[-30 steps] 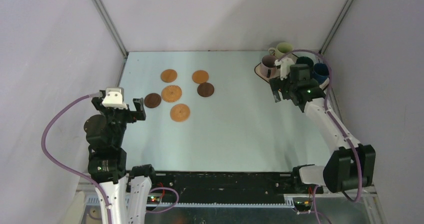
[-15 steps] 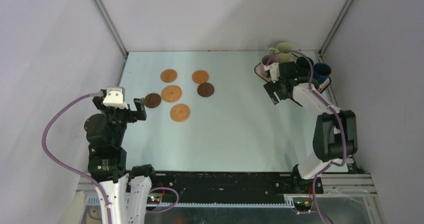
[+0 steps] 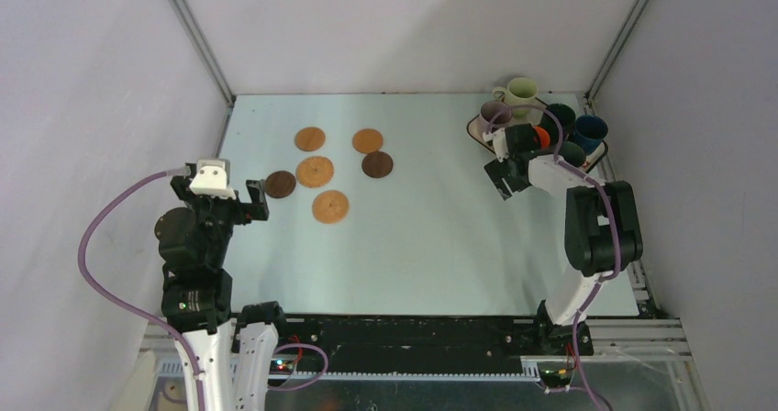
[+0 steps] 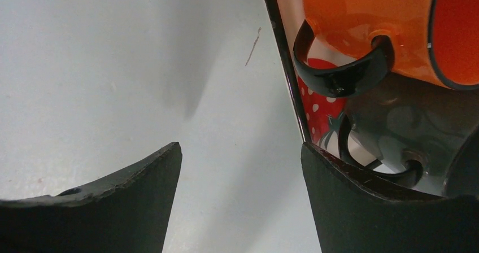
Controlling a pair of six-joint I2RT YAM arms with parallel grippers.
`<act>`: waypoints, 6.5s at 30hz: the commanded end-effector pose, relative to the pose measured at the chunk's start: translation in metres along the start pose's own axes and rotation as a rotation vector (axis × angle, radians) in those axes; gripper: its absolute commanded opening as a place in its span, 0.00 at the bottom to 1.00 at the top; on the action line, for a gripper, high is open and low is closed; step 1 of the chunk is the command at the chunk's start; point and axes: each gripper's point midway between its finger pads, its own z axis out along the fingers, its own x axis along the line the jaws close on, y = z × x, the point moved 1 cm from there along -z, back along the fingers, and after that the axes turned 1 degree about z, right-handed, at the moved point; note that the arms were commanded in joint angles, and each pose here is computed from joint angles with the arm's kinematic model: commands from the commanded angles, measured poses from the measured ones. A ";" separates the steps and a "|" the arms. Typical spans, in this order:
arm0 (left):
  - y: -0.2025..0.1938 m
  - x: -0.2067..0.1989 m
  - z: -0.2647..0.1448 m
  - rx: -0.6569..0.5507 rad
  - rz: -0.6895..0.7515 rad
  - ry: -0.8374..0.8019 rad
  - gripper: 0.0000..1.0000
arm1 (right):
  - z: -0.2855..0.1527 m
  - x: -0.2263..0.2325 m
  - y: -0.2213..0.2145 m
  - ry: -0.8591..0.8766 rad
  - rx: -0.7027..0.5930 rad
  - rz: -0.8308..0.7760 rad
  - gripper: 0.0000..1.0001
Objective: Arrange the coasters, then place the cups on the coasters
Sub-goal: Move the tray to the corner of the board, then move the coaster to the center of the board.
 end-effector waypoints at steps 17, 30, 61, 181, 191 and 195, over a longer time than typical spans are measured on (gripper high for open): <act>0.002 0.004 0.001 -0.017 0.024 0.012 0.98 | 0.035 -0.023 -0.033 -0.032 0.079 0.085 0.64; 0.002 0.003 0.000 -0.020 0.026 0.008 0.98 | 0.049 -0.018 -0.047 -0.046 0.144 0.052 0.28; 0.003 0.002 -0.001 -0.028 0.029 0.003 0.98 | 0.011 0.012 -0.068 0.149 0.211 -0.102 0.00; -0.064 0.007 0.059 0.337 0.167 -0.052 0.98 | -0.196 0.126 0.070 0.391 -0.471 0.000 0.99; -0.121 -0.024 0.116 0.511 0.389 -0.039 0.98 | -0.185 0.083 0.042 0.560 -0.462 0.089 0.99; -0.146 -0.032 0.142 0.620 0.508 -0.025 0.98 | -0.190 0.061 0.037 0.574 -0.501 0.165 0.99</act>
